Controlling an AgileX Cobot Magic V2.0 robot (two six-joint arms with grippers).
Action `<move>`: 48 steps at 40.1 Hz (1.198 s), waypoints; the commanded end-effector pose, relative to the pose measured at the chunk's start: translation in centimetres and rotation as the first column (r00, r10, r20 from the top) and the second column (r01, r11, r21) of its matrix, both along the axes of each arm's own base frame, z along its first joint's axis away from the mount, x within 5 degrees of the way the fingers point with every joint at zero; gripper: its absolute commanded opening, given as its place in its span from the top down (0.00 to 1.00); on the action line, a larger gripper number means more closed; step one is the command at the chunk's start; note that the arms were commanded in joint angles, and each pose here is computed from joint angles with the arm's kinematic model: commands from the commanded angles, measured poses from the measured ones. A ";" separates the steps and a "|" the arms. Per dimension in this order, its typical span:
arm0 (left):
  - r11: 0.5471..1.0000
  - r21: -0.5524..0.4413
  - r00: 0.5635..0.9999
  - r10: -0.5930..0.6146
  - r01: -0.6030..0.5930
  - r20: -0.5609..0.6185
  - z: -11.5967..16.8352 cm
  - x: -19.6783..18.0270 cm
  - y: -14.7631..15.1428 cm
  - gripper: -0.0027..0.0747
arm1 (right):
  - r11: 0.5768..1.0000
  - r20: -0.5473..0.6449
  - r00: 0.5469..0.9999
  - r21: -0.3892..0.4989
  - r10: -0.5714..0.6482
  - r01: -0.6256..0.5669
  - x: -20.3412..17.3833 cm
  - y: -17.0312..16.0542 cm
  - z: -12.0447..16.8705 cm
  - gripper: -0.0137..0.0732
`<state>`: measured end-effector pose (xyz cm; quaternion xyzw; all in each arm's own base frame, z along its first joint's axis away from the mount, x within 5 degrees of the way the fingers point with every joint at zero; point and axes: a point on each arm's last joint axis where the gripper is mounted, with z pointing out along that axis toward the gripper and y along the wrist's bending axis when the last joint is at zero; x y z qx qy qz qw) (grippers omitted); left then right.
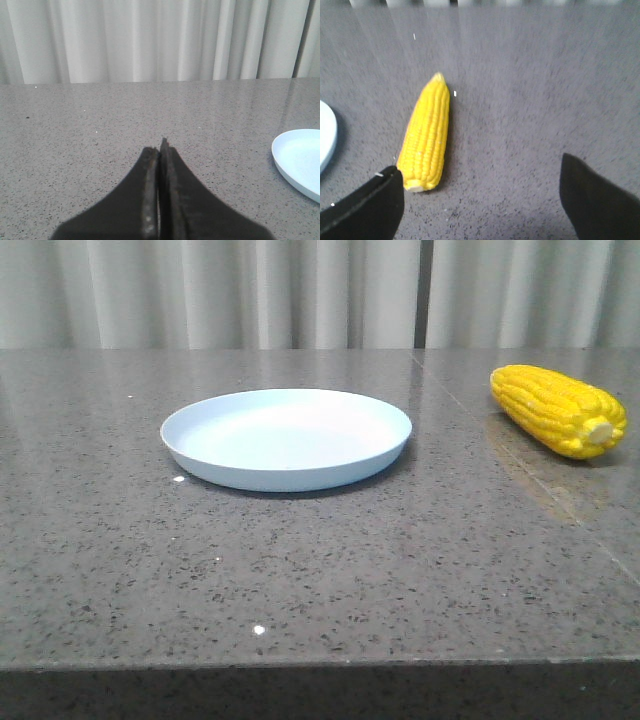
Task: Place corn on plate with both arms
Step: 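Release the plate and lift the left gripper away, then lower the right gripper over the yellow corn cob and grasp it, then carry the corn with the right gripper over the plate and lower it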
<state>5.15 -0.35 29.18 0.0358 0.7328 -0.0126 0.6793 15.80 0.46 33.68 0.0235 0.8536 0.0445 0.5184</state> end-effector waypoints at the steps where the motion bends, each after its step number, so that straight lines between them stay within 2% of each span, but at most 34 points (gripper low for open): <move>1: 1.000 -0.009 0.995 -0.008 0.008 0.096 1.5 0.0 0.0 0.99 | 1.000 -0.049 0.999 0.009 0.018 -0.018 3.3 0.3 1.3 0.09; 4: 1.000 -0.009 0.995 -0.008 0.008 0.096 1.5 0.0 0.0 0.99 | 0.998 -0.141 0.988 0.010 0.068 -0.068 5.8 1.3 0.8 0.09; 10: 1.000 -0.009 0.995 -0.008 0.008 0.096 1.5 0.0 0.0 0.99 | 0.988 -0.247 0.957 0.022 0.153 -0.153 10.2 3.9 -0.7 0.09; 19: 1.000 -0.009 0.995 -0.008 0.008 0.096 1.5 0.0 0.0 0.99 | 0.983 -0.347 0.923 0.126 0.167 -0.131 15.0 5.5 -3.4 0.09; 28: 1.000 -0.009 0.995 -0.008 0.008 0.096 1.5 0.0 0.0 0.99 | 0.984 -0.409 0.898 0.125 0.164 -0.123 17.0 5.8 -5.5 0.10; 31: 1.000 -0.009 0.995 -0.008 0.008 0.096 1.5 0.0 0.0 0.99 | 0.984 -0.413 0.896 0.125 0.164 -0.123 17.1 5.8 -5.6 0.18; 38: 1.000 -0.009 0.995 -0.008 0.008 0.096 1.5 0.0 0.0 0.99 | 0.984 -0.413 0.895 0.126 0.166 -0.125 16.9 5.8 -5.4 0.56; 41: 1.000 -0.009 0.995 -0.008 0.008 0.096 1.5 0.0 0.0 0.99 | 0.984 -0.400 0.901 0.126 0.168 -0.127 16.6 5.8 -4.9 0.66; 48: 1.000 -0.009 0.995 -0.008 0.008 0.096 1.5 0.0 0.0 0.99 | 0.981 -0.321 0.930 0.128 0.179 -0.144 15.2 5.7 -2.1 0.67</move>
